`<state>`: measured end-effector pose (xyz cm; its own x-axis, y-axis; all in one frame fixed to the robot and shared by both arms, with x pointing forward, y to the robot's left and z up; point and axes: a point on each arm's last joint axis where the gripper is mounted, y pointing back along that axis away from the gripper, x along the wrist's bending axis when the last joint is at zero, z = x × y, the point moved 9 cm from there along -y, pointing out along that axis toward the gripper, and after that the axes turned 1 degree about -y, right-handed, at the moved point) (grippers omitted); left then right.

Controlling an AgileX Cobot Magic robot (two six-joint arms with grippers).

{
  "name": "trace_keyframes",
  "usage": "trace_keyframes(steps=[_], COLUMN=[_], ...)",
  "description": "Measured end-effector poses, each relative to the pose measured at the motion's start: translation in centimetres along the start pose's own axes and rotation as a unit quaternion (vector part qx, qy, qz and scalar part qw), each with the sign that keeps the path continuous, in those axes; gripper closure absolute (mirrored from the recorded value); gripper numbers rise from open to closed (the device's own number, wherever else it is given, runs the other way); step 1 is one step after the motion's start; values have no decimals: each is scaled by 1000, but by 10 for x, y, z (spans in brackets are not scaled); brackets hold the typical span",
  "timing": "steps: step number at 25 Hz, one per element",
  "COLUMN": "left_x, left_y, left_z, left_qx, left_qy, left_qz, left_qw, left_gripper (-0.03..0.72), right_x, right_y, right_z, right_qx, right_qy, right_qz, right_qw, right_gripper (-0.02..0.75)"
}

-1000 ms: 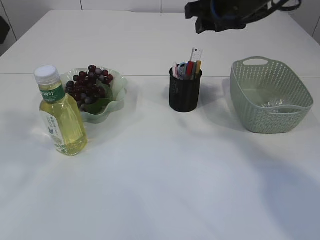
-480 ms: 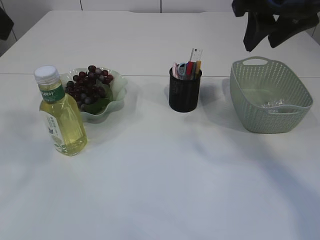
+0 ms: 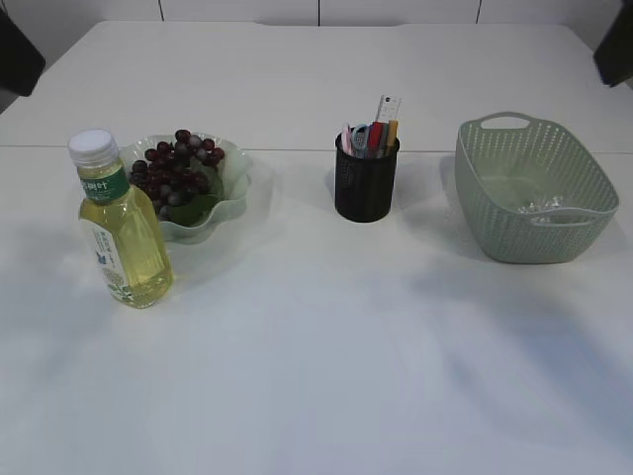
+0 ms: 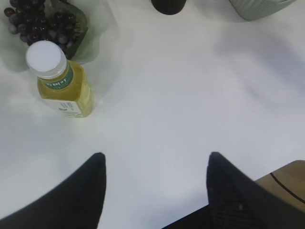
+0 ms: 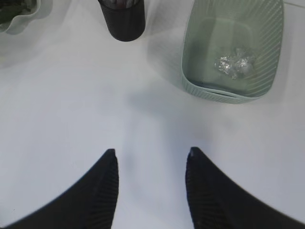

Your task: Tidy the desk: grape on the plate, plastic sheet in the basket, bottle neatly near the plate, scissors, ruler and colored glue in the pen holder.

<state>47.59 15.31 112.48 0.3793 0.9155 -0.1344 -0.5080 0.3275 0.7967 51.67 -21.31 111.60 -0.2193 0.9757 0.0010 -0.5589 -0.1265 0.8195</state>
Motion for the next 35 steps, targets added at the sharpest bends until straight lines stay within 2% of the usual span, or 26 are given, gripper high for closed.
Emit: trace_keyframes(steps=[3,7,11,15,21,25,30,35], left_x=[-4,-19,-39,-40,7,29,67,105], left_y=[5,32,67,79,85,92,113,136], left_z=[1,6,4,-15,-60,-95,-141,-179], left_qx=[-9,-69,-145,-183,-218,-234,-257,-285], left_qy=[-1,-22,-53,-80,-94,-90,-26,27], left_qz=[-11,-41,-87,-100,-25,-10,17,90], left_qw=[1000,997,984,975,971,968,966,954], left_gripper=[204,204,204,204,204,204,204,232], right_x=[-4,-9,-14,-19,-24,-26,-30,-35], right_y=[22,57,81,99,118,123,132,126], right_z=[-19,-43,-72,-97,-129,-146,-165,-181], right_qx=[-38,-101,-138,-173,-197,-204,-232,-231], right_qy=[0,-2,-2,10,24,34,40,42], right_qz=[0,6,9,6,3,1,-6,-15], right_qw=[999,995,990,985,980,978,972,972], right_gripper=[360,360,360,360,360,360,360,360])
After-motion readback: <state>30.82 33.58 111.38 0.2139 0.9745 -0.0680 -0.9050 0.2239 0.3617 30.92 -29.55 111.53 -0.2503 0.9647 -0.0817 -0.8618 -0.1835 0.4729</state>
